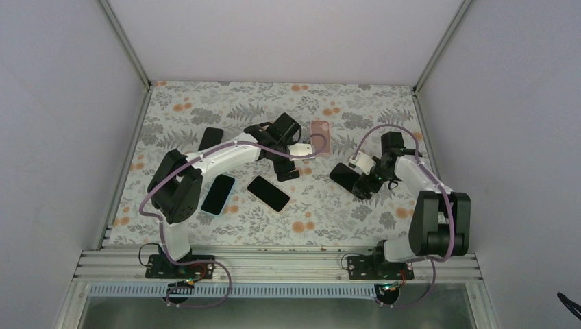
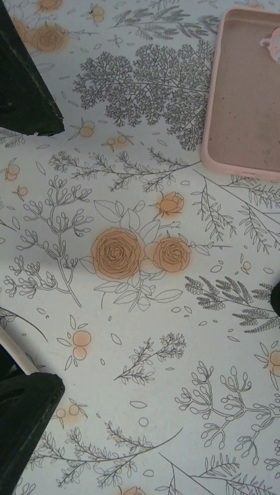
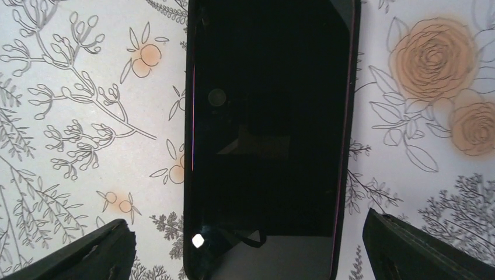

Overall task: Take the phone out of the phone case
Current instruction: Pick up the phone at the center of the board.

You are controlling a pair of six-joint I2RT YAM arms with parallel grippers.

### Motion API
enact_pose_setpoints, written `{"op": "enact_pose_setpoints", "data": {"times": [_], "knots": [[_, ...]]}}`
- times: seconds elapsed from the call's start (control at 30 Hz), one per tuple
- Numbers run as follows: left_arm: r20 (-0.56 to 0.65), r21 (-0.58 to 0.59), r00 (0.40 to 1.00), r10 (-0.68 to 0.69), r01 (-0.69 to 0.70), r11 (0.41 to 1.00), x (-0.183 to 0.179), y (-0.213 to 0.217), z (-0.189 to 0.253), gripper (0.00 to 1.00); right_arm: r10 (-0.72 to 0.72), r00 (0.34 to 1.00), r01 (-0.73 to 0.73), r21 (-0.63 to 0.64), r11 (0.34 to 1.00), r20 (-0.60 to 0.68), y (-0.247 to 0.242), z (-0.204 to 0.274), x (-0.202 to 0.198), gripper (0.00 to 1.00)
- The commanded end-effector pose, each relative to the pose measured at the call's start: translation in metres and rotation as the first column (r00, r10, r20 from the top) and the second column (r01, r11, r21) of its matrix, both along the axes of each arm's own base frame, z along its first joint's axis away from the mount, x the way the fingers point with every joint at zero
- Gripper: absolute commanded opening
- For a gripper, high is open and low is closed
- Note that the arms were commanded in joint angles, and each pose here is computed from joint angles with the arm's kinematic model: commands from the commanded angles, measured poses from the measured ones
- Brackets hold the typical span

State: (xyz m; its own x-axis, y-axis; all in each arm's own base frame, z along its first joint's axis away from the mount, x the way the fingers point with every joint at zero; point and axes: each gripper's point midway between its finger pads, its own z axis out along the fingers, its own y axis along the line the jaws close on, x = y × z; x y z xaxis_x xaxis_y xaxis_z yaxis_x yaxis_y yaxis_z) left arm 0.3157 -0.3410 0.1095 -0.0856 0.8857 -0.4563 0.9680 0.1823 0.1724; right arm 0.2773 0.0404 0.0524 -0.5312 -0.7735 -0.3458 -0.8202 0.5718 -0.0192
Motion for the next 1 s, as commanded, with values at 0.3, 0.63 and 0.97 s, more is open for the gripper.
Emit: {"op": "enact_pose_setpoints", "data": {"times": [0.3,0.63,0.97], "knots": [[-0.038,0.019,0.999,0.024,-0.023,1.0,0.01,0.001,-0.011,1.0,0.033,0.999,-0.033,-0.044,0.999,-0.01,-0.005,-0.031,0.011,1.0],[-0.09,0.02,0.996,-0.002,0.004,1.0,0.012,-0.006,-0.01,1.0,0.04,0.998,-0.043,-0.056,0.998,-0.047,-0.007,-0.045,0.006,1.0],[-0.261,-0.084,0.964,-0.044,0.023,0.996,0.004,-0.035,-0.007,1.0,0.041,0.998,-0.044,-0.047,0.998,-0.051,-0.005,-0.049,0.002,0.72]]}}
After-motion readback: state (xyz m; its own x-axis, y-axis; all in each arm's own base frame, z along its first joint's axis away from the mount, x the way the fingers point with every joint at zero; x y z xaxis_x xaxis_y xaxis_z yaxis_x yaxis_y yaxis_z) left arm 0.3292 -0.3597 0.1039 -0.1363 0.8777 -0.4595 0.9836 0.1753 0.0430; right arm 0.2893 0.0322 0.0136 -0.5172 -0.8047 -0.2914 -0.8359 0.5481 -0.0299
